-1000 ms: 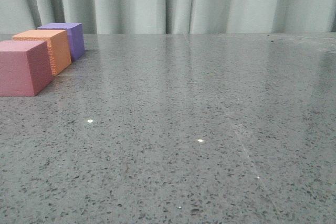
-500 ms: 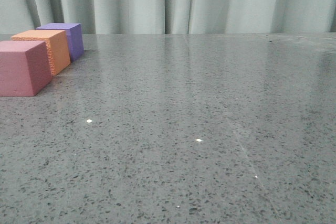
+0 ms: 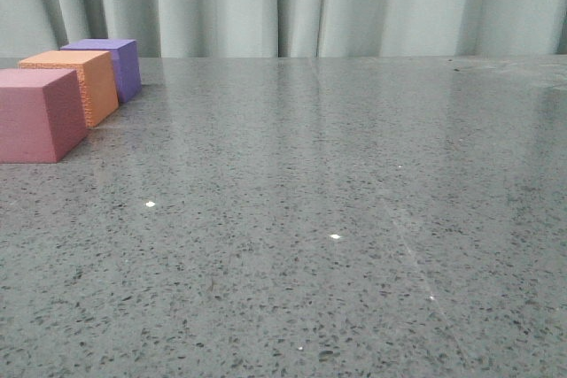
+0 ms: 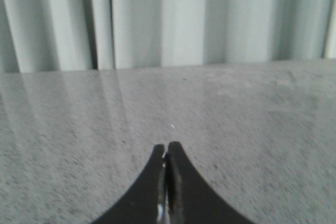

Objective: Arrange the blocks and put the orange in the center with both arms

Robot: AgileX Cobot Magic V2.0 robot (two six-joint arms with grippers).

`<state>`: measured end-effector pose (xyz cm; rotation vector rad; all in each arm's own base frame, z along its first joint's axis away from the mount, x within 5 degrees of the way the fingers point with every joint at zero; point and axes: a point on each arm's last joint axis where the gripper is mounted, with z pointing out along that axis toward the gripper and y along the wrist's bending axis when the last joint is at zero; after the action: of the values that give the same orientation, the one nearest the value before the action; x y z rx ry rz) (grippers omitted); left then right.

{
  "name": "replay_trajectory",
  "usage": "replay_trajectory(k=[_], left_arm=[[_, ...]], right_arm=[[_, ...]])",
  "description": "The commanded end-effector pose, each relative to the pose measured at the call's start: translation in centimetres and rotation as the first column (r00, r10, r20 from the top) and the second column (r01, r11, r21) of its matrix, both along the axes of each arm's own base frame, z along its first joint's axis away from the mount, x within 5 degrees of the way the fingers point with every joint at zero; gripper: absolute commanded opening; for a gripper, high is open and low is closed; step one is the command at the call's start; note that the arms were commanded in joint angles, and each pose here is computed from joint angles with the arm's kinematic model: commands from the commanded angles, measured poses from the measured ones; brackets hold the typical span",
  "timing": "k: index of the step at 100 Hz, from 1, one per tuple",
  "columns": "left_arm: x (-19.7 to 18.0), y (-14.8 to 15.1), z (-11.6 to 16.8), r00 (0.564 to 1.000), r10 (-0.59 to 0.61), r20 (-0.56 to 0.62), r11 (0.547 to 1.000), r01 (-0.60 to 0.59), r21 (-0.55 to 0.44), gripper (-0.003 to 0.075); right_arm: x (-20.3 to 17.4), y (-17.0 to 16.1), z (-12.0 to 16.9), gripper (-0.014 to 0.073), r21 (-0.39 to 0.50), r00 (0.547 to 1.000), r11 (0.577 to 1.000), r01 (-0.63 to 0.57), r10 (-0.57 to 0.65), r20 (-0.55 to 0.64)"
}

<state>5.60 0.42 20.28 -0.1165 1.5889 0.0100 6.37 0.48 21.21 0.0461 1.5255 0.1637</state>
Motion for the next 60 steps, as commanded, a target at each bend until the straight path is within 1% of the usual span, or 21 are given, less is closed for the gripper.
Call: replay_trajectory(k=[1, 15, 28, 60], left_arm=[[-0.2, 0.0, 0.2, 0.996, 0.006, 0.088, 1.0, -0.005, -0.014, -0.0019], [-0.2, 0.0, 0.2, 0.996, 0.006, 0.088, 1.0, -0.005, -0.014, -0.0019], [-0.2, 0.0, 0.2, 0.996, 0.006, 0.088, 1.0, -0.005, -0.014, -0.0019], [-0.2, 0.0, 0.2, 0.996, 0.006, 0.088, 1.0, -0.005, -0.014, -0.0019]], right_arm=[[-0.1, -0.1, 0.5, -0.012, 0.005, 0.997, 1.0, 0.021, -0.021, 0.076], [-0.4, -0.4, -0.3, -0.012, 0.003, 0.997, 0.998, 0.06, -0.06, 0.049], [-1.0, -0.5, -0.2, -0.012, 0.006, 0.993, 0.996, 0.083, -0.084, 0.082], [-1.0, -0.6, -0.5, -0.012, 0.002, 0.995, 0.996, 0.088, -0.088, 0.05]])
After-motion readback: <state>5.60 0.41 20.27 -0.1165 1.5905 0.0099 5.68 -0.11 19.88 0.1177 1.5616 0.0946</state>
